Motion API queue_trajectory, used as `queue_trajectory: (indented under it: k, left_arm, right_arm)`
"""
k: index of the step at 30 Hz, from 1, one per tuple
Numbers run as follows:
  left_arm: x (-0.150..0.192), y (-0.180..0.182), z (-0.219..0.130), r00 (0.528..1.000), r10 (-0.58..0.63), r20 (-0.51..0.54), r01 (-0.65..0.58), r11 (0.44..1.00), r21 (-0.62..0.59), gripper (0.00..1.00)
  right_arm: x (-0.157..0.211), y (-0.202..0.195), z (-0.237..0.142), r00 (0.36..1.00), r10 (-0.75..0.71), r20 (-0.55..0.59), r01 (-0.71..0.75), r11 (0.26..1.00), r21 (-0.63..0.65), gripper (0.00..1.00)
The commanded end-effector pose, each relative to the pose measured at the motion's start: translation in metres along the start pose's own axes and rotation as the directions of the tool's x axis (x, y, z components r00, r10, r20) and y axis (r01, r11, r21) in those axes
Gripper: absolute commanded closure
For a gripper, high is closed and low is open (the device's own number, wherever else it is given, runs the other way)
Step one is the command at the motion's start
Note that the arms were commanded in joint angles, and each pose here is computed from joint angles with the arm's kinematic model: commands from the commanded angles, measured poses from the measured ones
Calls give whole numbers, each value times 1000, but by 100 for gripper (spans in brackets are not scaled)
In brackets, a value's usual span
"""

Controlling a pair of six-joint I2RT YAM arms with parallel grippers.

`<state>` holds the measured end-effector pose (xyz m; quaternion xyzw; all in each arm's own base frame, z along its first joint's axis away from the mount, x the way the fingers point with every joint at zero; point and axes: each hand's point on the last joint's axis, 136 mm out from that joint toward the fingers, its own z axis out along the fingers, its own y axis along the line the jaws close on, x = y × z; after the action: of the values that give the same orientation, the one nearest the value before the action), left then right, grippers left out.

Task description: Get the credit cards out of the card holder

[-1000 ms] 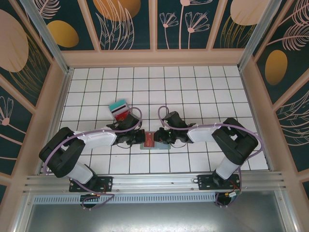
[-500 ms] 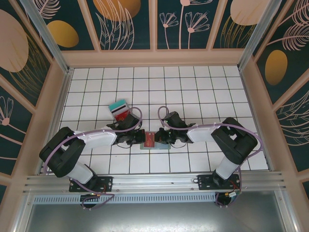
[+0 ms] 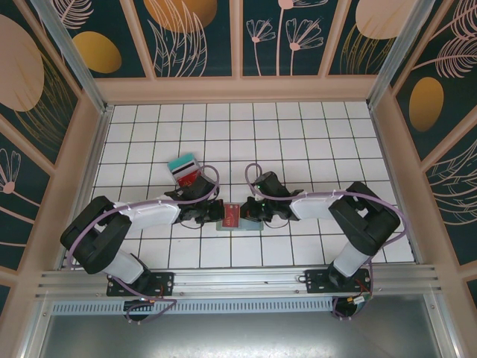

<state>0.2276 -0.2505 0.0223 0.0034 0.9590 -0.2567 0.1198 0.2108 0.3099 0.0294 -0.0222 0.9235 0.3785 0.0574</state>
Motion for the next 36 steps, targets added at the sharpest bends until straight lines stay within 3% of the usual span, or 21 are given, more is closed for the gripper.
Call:
queue_trajectory:
  k: [1, 8, 36]
  left_arm:
    - [11, 25, -3, 999, -34, -25, 31, 994, -109, 100]
    - [0, 13, -17, 999, -32, 27, 34, 996, -78, 94]
    - [8, 10, 1, 999, -16, -34, 14, 999, -41, 100]
  right_arm:
    - [-2, 4, -7, 1000, -23, 12, 23, 1000, -5, 100]
    - [-1, 11, -3, 999, -38, -7, 38, 999, -19, 86]
    - [4, 9, 13, 998, -37, -50, 35, 999, -29, 87]
